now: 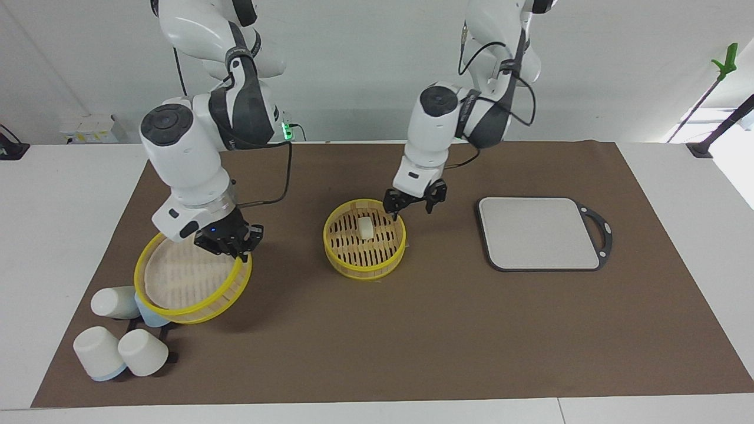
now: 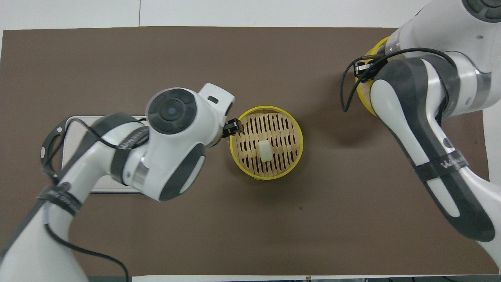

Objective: Place bun in steamer
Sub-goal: 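Place the bun in the steamer with the left gripper while the right holds the lid, then withdraw the left gripper to the tray while the right gripper carries the lid back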

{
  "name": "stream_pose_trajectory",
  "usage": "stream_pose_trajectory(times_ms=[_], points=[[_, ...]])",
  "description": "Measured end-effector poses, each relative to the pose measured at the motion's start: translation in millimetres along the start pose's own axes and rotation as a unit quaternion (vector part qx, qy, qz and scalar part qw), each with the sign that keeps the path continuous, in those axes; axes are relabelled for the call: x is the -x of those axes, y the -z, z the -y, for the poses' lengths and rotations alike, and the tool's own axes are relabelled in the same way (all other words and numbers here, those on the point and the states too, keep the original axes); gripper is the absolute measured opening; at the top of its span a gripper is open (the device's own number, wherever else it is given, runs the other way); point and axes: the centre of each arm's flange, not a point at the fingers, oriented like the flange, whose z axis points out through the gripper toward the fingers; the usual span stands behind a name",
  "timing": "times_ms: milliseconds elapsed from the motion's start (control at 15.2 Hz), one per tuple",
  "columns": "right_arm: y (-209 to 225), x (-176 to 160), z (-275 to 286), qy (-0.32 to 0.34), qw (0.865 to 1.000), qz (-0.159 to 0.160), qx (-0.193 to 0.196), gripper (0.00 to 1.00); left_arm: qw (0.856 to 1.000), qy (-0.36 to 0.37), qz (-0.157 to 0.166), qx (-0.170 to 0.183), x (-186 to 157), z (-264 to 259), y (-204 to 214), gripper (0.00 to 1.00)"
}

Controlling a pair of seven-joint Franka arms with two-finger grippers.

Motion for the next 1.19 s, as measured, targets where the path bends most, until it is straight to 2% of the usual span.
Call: stream_pose_trajectory(times_ms=[264,527,659,857,1187], points=[[-3,50,149,-0.074,0.997,-0.001,-0.007,0.1,1.0,-0.012,0.006,-0.003,-49,134,73,1.0],[-21,95,232,-0.12,0.993,-0.006,0.02,0.1,0.998,-0.057,0.029,-0.008,-68,223,100,1.0],[-43,108,257,-0.137,0.99,-0.007,0.038,0.1,0.996,-0.077,0.052,-0.01,-67,243,107,1.0],[-66,115,277,-0.154,0.987,-0.011,0.046,0.1,0.992,-0.087,0.084,-0.018,-56,245,116,1.0],[-65,106,288,-0.162,0.986,-0.018,0.036,0.1,0.991,-0.092,0.093,-0.021,-41,245,132,1.0]])
